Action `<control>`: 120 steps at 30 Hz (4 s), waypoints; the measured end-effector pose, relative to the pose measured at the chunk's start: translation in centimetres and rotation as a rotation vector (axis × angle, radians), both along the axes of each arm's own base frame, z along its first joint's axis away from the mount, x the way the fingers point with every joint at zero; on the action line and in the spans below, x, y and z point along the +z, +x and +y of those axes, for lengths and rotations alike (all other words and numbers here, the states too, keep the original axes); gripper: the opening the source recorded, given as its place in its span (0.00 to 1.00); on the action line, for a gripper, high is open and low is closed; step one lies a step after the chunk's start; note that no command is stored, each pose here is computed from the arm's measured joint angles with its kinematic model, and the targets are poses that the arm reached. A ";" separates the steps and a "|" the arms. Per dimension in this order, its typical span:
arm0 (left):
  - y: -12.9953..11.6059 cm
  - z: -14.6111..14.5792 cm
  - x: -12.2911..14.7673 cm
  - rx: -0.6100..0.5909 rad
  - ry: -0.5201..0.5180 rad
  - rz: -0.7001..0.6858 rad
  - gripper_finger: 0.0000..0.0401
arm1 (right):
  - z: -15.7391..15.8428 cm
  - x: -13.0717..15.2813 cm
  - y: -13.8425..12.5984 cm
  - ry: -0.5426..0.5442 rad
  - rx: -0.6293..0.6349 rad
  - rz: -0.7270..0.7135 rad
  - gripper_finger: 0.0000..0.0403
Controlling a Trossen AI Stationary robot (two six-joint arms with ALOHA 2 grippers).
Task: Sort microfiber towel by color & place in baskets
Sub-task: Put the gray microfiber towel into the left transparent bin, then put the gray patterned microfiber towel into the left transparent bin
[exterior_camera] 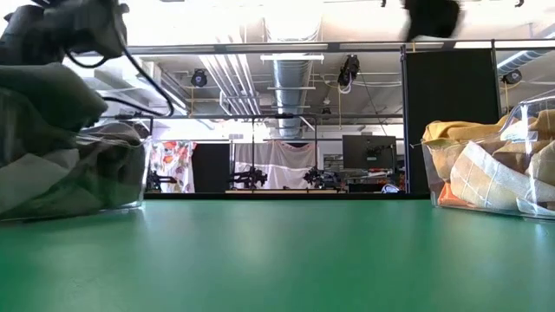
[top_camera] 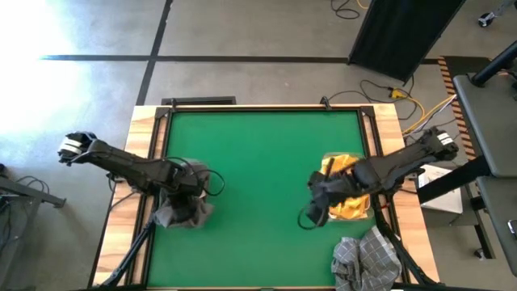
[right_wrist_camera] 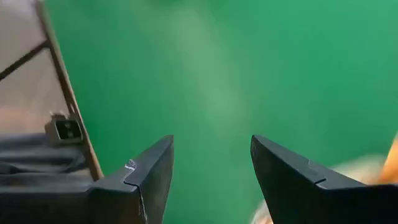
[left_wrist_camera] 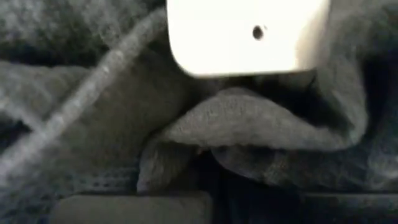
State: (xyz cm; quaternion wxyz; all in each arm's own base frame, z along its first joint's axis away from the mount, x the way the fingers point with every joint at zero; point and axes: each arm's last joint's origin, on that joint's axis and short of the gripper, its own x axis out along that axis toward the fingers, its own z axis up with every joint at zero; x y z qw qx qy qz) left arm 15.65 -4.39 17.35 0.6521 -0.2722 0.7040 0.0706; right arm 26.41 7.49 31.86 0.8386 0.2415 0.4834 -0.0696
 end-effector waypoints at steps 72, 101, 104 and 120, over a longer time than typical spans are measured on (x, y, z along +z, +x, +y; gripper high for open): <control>-5.7 2.4 22.4 0.081 0.333 -1.051 0.58 | 3.2 1.1 11.8 0.022 0.079 -0.623 0.07; 1.9 3.6 20.8 0.090 0.567 -1.003 0.88 | -6.0 3.9 20.2 -0.208 -0.350 -0.876 0.06; 3.0 4.0 20.9 0.073 0.553 -1.043 0.88 | -5.8 4.3 20.3 -0.171 -0.266 -0.906 0.06; 6.2 3.5 22.6 -0.188 0.275 -1.377 0.76 | -4.8 11.0 18.4 -0.146 0.153 -1.066 0.06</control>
